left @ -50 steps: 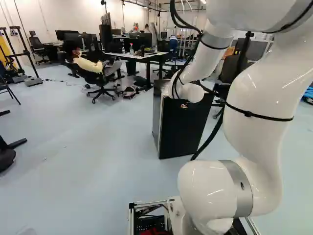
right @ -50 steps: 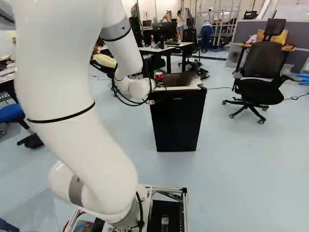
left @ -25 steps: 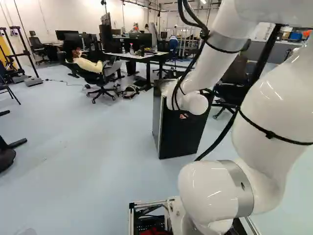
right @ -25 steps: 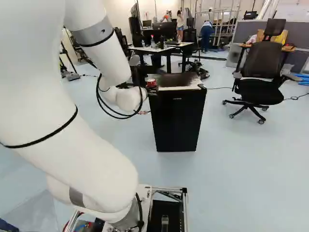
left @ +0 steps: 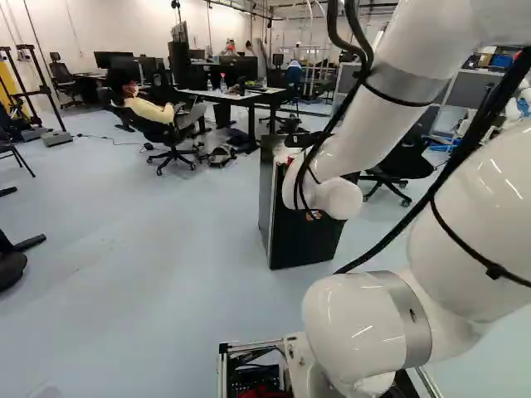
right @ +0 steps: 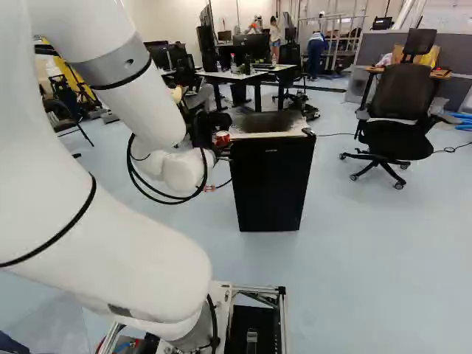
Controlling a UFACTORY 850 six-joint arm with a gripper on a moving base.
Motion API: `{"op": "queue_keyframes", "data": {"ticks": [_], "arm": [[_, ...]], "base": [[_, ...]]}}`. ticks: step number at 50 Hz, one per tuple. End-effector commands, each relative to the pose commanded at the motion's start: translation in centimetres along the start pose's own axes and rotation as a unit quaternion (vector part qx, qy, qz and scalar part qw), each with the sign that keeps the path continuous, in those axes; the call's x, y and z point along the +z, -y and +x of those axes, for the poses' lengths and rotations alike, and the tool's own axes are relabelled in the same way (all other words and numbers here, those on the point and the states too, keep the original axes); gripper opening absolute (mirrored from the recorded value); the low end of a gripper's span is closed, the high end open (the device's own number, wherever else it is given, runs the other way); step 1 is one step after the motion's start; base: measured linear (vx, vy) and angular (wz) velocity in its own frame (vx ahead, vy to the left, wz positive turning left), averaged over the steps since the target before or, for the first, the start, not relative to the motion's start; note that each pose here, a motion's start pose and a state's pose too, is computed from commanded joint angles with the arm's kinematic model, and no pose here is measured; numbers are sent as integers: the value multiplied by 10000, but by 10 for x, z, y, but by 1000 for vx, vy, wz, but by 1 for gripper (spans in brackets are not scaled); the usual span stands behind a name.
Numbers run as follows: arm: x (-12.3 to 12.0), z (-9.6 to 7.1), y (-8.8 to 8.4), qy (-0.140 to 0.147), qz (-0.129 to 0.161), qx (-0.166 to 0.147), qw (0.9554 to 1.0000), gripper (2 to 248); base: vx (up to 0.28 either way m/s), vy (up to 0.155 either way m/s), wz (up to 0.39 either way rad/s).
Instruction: Grab a drink from the fridge
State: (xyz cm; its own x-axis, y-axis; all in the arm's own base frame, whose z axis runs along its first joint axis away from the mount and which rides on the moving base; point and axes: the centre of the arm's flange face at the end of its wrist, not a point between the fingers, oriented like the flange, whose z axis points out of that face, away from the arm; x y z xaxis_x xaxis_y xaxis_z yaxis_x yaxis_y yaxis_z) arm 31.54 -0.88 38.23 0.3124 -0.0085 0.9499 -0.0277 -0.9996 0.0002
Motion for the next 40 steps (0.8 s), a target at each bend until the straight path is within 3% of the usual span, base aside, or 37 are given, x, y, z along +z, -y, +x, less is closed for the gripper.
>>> {"op": "queue_keyframes", "data": {"ticks": [21, 40], "arm": [[-26, -21, 6, 48, 92, -30, 9999, 93], [-37, -29, 7, 67, 129, -42, 9999, 93]], "base": [[0, 0, 0], [0, 0, 0]]}}
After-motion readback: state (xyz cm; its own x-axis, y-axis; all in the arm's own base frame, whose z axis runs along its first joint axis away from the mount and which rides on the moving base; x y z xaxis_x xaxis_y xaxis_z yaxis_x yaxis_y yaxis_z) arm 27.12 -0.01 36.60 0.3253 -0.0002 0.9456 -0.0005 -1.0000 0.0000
